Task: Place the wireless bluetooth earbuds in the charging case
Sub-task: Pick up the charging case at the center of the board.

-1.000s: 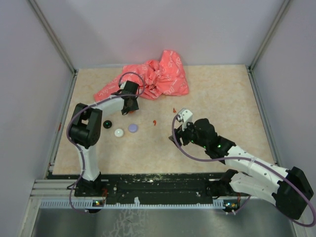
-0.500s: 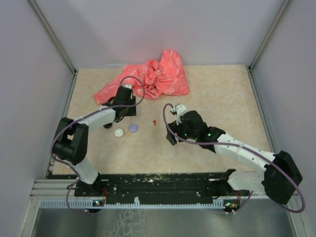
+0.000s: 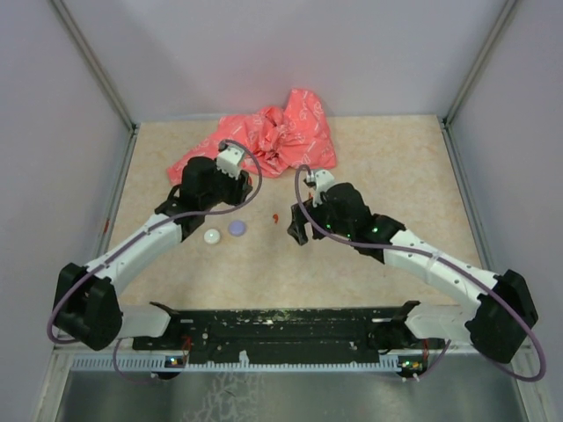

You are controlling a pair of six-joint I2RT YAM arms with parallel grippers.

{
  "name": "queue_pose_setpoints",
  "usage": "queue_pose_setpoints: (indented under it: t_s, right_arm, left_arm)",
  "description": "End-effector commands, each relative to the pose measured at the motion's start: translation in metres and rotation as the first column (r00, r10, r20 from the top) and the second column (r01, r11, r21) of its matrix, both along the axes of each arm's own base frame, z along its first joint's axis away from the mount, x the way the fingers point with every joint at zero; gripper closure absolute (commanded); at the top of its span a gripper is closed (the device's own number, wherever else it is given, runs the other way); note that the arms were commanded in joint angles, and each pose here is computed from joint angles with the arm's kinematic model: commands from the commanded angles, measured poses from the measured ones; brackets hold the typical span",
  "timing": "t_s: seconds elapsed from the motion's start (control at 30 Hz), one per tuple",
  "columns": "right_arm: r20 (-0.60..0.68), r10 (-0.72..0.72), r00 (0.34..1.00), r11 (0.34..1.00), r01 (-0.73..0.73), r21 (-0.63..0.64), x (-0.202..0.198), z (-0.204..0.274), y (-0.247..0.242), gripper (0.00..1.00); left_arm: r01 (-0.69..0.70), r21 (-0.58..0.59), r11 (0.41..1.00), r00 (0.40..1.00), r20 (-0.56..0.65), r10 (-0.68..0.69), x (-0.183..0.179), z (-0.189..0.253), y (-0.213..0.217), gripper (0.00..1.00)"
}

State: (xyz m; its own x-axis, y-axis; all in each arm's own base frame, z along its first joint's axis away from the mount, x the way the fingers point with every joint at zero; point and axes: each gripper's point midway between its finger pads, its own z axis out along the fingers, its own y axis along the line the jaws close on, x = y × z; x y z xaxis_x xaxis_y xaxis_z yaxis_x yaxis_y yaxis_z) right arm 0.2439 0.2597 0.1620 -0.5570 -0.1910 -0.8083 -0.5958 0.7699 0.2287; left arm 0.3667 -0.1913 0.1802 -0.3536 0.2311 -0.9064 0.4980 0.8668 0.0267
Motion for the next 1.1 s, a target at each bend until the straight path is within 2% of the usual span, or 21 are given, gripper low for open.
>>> queue_pose_setpoints:
  t_s: [0.0, 0.23, 0.5, 0.7, 1.07]
  right_arm:
    - [0.118, 0.031, 0.993, 0.988, -0.048, 0.148, 0.014, 0.078, 0.012, 0.16]
    - [0.125, 0.057, 0.991, 0.970, -0.085, 0.227, 0.030, 0.128, 0.017, 0.19]
    - [0.117, 0.114, 0.987, 0.957, -0.140, 0.252, 0.038, 0.155, 0.037, 0.24]
    - [0.068, 0.169, 0.983, 0.950, -0.181, 0.253, 0.043, 0.149, 0.053, 0.26]
    - [-0.017, 0.301, 0.953, 0.911, -0.282, 0.301, 0.038, 0.138, 0.080, 0.38]
  left_arm:
    - [0.209, 0.047, 0.977, 0.959, 0.189, -0.214, -0.012, 0.044, -0.024, 0.90]
    - [0.377, 0.132, 0.917, 0.852, 0.340, -0.400, -0.034, 0.075, -0.051, 0.89]
    - [0.485, 0.192, 0.853, 0.756, 0.399, -0.519, -0.063, 0.085, -0.073, 0.87]
    - [0.507, 0.214, 0.835, 0.721, 0.425, -0.547, -0.078, 0.088, -0.077, 0.86]
    - [0.521, 0.221, 0.824, 0.692, 0.455, -0.560, -0.088, 0.093, -0.080, 0.85]
